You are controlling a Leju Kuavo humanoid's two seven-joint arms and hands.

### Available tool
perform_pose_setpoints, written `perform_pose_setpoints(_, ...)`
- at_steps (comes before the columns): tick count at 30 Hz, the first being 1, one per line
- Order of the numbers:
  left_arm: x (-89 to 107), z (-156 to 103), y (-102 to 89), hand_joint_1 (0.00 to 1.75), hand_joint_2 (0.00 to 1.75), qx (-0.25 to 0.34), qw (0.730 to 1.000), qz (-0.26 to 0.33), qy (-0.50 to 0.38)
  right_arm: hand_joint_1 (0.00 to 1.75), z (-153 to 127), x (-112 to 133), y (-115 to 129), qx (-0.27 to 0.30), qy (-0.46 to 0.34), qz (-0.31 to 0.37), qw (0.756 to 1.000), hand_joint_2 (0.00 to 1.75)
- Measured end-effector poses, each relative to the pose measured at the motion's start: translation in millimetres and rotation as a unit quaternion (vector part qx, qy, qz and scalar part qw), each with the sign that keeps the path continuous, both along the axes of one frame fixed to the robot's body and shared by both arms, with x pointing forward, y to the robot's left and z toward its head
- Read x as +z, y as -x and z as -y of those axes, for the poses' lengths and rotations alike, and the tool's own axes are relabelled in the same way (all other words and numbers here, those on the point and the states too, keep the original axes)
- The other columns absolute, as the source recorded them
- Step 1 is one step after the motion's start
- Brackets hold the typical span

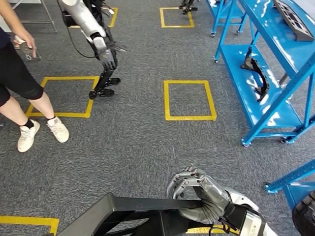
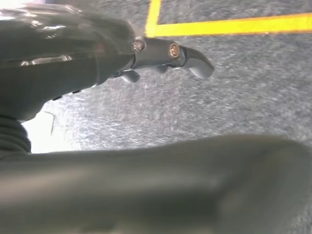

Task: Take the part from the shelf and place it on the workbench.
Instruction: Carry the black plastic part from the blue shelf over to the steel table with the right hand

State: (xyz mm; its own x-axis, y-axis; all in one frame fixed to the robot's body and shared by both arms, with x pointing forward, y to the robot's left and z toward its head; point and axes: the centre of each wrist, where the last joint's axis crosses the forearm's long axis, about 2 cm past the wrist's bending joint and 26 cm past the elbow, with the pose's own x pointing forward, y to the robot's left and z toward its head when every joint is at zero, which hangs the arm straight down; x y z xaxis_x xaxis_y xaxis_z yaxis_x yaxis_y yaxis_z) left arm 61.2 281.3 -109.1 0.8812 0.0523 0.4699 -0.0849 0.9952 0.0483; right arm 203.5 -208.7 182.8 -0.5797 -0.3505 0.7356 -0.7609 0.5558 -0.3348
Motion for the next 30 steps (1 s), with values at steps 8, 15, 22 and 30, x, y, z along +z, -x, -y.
perform_pose_setpoints(8, -0.2, 6, 2.5, 0.0, 1.75, -0.002, 1.0, -0.002, 0.005, 1.75, 2, -3, 2, 0.001, 0.007, -0.009, 1.0, 1.75)
perform_pose_setpoints(15, -0.9, 7, 7.5, 0.0, 1.75, 0.0, 1.0, -0.003, 0.006, 1.75, 1, 0, -1, 0.009, 0.005, -0.005, 1.0, 1.75)
perform_pose_setpoints(22, -1.0, 7, 8.7, 0.0, 1.75, 0.001, 1.0, -0.003, 0.006, 1.75, 1, 0, -1, 0.011, 0.004, -0.009, 1.0, 1.75)
perform_pose_setpoints(30, -1.2, 5, 9.3, 0.0, 1.75, -0.001, 1.0, -0.001, 0.004, 1.75, 0, 0, -2, 0.013, 0.002, -0.008, 1.0, 1.75)
